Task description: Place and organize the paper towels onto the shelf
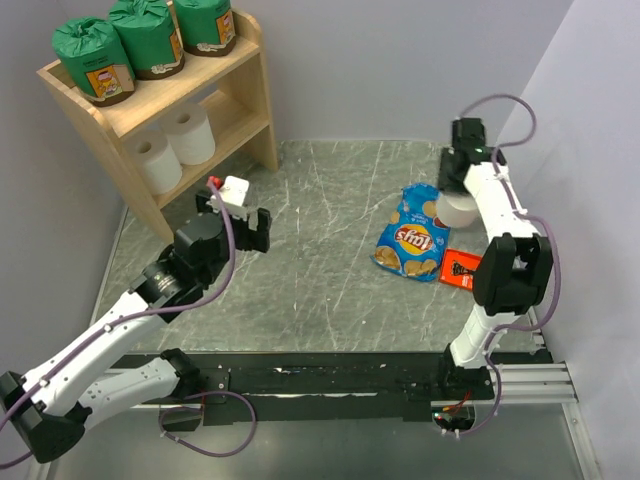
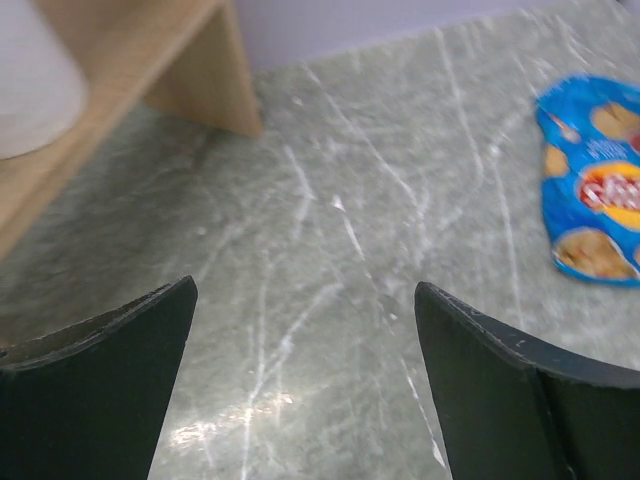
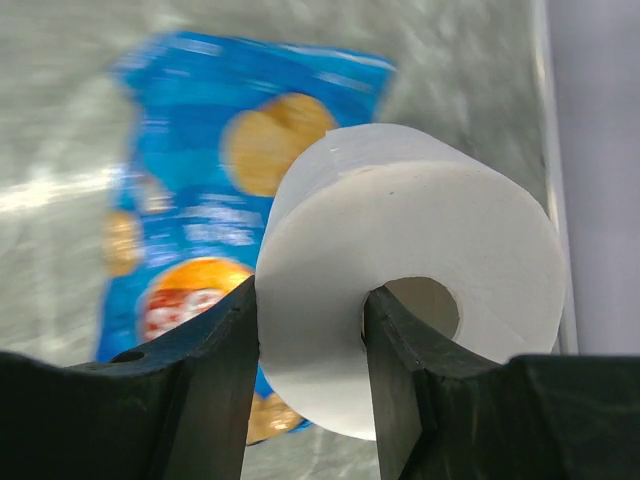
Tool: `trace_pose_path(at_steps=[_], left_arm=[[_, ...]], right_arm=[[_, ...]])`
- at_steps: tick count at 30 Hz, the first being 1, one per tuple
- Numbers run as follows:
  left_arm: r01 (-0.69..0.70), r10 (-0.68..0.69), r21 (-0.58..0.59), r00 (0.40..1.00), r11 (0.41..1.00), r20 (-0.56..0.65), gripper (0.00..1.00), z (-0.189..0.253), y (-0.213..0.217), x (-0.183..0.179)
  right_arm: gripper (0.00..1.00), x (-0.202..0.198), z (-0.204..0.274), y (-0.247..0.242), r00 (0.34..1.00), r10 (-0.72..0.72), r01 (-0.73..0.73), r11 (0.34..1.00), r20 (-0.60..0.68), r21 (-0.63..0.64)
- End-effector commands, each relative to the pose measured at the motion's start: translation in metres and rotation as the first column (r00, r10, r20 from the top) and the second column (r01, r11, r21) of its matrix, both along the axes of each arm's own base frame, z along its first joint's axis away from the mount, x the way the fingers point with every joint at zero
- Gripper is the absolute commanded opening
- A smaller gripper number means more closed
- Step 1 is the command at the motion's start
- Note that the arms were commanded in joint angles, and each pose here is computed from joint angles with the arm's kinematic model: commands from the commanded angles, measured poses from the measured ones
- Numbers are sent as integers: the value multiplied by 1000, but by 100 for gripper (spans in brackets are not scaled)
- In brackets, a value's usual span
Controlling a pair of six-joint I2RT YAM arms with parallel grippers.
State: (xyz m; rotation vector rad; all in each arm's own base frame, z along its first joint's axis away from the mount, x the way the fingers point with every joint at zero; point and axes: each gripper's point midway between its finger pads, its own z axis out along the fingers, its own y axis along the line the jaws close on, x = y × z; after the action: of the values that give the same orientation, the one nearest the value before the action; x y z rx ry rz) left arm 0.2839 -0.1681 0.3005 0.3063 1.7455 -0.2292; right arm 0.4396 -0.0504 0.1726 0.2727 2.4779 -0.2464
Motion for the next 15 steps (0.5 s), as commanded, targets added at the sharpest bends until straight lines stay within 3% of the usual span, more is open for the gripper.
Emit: trace_pose_path(at_steps=[1, 8, 15], left_arm=[[-187, 193, -70, 976, 980, 104, 96, 26, 35, 6], [-235, 246, -93, 958, 968, 144, 96, 31, 50, 2], [-245, 251, -61, 960, 968, 126, 96, 23, 47, 8]], right_arm=[[41, 11, 62, 73, 978, 123, -125, 992, 171, 4], [42, 8, 37, 185, 934, 326, -334, 942, 148, 35], [43, -14, 21, 297, 826, 548, -554, 832, 135, 13]])
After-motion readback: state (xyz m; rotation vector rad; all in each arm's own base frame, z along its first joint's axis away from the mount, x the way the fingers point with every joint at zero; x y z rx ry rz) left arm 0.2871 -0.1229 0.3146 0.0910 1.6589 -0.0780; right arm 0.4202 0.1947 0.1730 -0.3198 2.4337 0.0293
